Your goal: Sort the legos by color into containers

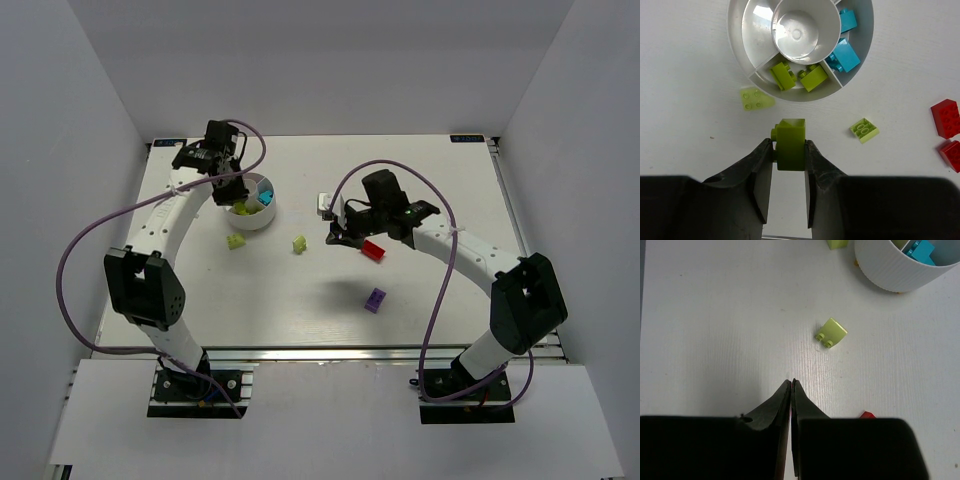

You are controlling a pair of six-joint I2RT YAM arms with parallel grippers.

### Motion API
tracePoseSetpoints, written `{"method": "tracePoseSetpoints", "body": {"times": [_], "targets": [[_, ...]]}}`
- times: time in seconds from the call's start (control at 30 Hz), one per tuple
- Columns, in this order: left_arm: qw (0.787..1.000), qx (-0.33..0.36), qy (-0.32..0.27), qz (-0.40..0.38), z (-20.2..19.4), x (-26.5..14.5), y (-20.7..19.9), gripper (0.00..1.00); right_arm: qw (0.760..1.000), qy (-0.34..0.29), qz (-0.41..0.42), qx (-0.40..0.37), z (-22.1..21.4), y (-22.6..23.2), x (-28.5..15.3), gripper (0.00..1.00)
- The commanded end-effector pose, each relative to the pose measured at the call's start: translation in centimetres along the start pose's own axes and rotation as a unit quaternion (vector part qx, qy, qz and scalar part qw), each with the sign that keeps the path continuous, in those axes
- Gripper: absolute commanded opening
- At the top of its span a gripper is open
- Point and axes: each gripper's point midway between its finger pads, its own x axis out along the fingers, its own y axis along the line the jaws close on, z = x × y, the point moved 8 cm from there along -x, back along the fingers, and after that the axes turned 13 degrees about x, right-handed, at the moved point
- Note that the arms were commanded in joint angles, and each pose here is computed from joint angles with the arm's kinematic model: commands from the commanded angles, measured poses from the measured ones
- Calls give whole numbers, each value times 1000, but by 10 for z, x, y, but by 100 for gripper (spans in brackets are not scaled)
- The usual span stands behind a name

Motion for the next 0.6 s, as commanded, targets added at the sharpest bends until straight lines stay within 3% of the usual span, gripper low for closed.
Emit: {"method": "tracePoseSetpoints", "body": {"times": [0.0, 0.57], "targets": [[999, -7, -42, 0, 4, -18, 5, 0, 999, -28, 0, -25, 19, -3, -8, 8], [999, -7, -32, 34, -15, -16, 21, 0, 999, -20, -8, -28, 29, -15, -5, 13]]}}
